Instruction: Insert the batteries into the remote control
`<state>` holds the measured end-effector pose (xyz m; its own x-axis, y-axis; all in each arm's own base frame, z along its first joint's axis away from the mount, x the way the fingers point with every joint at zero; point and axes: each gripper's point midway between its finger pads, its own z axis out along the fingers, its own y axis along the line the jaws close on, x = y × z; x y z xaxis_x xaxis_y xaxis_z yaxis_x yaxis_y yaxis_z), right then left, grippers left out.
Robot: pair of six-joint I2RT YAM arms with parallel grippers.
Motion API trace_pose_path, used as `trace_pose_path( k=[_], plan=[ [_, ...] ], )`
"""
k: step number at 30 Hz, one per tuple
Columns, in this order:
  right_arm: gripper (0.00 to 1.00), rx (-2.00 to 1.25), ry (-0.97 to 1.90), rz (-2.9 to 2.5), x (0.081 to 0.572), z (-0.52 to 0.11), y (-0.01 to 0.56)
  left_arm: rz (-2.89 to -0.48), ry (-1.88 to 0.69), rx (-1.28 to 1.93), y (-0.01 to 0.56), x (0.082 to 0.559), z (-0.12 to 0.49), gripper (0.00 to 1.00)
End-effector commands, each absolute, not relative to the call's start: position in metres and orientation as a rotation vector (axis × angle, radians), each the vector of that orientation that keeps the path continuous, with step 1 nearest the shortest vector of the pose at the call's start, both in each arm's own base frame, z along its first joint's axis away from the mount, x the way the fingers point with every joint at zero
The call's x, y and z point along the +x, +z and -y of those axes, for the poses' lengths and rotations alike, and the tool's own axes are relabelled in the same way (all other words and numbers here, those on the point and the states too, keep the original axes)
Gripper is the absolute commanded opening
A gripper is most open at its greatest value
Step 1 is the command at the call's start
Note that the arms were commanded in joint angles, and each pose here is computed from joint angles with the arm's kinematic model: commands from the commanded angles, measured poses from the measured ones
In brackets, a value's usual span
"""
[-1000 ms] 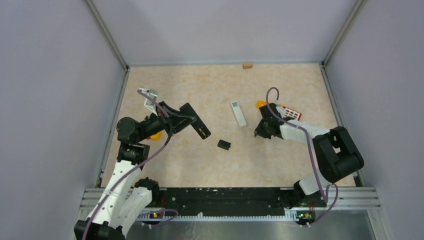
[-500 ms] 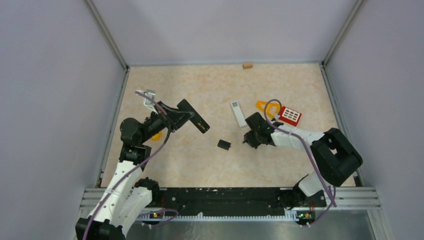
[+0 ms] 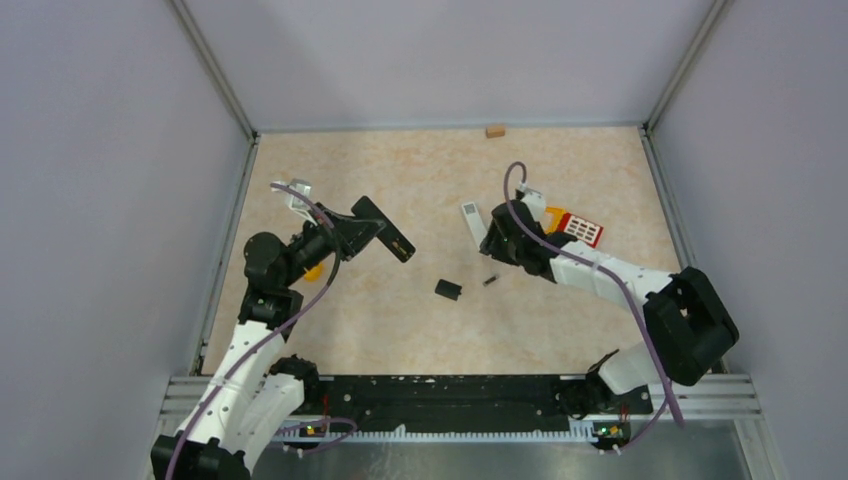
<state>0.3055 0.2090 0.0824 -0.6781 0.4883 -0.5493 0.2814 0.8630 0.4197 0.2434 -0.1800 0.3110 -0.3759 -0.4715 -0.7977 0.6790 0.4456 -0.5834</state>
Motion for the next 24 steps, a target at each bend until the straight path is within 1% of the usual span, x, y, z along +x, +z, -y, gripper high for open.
trace_pose_path(
  k=[1,3,4,7,10,13,17,21,24],
  plan=[
    [0.43,-0.445,0.273,-2.192,0.33,-0.226,0.125,-1.539,-1.142,0.137,0.316,0.257,0.171,0.0],
    [0.4,-0.841,0.258,-2.208,0.311,-0.229,0.103,-1.569,-1.122,0.099,0.313,0.263,0.168,0.0],
    [0.39,-0.989,0.267,-2.214,0.301,-0.23,0.093,-1.582,-1.119,0.092,0.31,0.264,0.168,0.0],
    [0.38,-1.255,0.201,-2.227,0.287,-0.217,0.074,-1.637,-1.114,0.052,0.301,0.271,0.166,0.0],
    [0.38,-1.369,0.132,-2.206,0.284,-0.204,0.064,-1.683,-1.125,0.021,0.293,0.276,0.166,0.0],
    [0.38,-1.464,0.161,-2.185,0.274,-0.203,0.06,-1.712,-1.132,0.007,0.288,0.278,0.166,0.0],
    [0.39,-1.49,0.226,-2.122,0.276,-0.217,0.058,-1.717,-1.148,0.013,0.284,0.279,0.167,0.0],
    [0.4,-1.511,0.175,-2.122,0.284,-0.215,0.047,-1.721,-1.182,0.033,0.284,0.281,0.171,0.0],
    [0.4,-1.564,0.151,-2.151,0.279,-0.209,0.038,-1.726,-1.192,0.046,0.284,0.281,0.172,0.0]
  ],
)
